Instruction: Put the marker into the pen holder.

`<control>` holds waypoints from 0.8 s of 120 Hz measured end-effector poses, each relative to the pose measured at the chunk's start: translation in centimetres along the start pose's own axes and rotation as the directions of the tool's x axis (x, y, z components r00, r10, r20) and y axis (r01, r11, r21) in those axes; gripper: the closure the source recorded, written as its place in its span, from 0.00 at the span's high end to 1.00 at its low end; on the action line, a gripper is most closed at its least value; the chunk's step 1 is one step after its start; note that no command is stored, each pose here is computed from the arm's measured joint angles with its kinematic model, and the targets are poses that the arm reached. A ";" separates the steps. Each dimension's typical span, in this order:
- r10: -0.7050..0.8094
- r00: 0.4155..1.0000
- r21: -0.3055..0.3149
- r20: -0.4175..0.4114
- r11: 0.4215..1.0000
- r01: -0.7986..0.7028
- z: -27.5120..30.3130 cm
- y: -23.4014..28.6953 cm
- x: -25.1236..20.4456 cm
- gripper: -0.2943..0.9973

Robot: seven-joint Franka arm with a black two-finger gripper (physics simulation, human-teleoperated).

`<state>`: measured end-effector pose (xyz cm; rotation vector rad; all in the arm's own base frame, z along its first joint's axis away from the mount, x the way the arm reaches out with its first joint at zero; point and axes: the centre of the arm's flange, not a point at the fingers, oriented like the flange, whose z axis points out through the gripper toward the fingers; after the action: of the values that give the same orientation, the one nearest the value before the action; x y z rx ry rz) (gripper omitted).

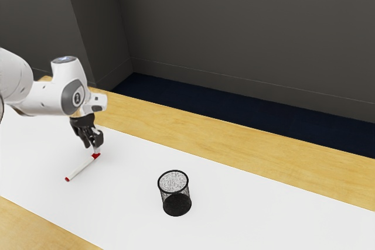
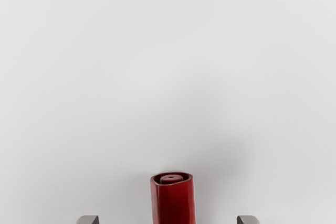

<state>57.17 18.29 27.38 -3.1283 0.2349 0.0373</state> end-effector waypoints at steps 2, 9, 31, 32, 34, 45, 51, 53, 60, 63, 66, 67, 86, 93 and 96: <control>0.003 1.000 -0.001 0.002 1.000 -0.003 0.2 0.0 0.0 0.46; 0.012 1.000 -0.004 0.011 1.000 -0.012 0.9 0.0 0.0 0.44; 0.034 0.999 -0.014 0.029 0.999 -0.034 2.4 0.0 -0.1 0.41; 0.035 0.999 -0.014 0.029 0.999 -0.034 2.4 0.0 -0.1 0.41; 0.037 0.999 -0.015 0.029 0.999 -0.036 2.5 0.0 -0.1 0.41; 0.045 0.999 -0.017 0.030 0.999 -0.045 2.7 0.0 -0.1 0.41; 0.050 0.998 -0.019 0.032 0.999 -0.049 2.9 0.0 -0.1 0.40; 0.051 0.998 -0.019 0.032 0.999 -0.050 2.9 0.0 -0.1 0.39; 0.051 0.998 -0.023 0.030 0.998 -0.051 2.9 0.0 -0.2 0.34; 0.051 0.998 -0.024 0.029 0.998 -0.050 2.9 -0.1 -0.2 0.31; 0.051 0.998 -0.025 0.028 0.998 -0.051 3.0 -0.1 -0.2 0.29; 0.051 0.998 -0.025 0.028 0.998 -0.051 3.0 -0.1 -0.2 0.29; 0.041 0.999 -0.026 0.018 0.999 -0.041 2.7 -0.6 -0.4 0.21; 0.041 0.999 -0.024 0.005 0.999 -0.040 1.5 -0.6 -0.3 0.19; 0.042 0.999 -0.023 -0.007 0.999 -0.043 0.6 -0.5 -0.2 0.19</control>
<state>57.02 18.77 26.82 -3.1465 0.3031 0.0304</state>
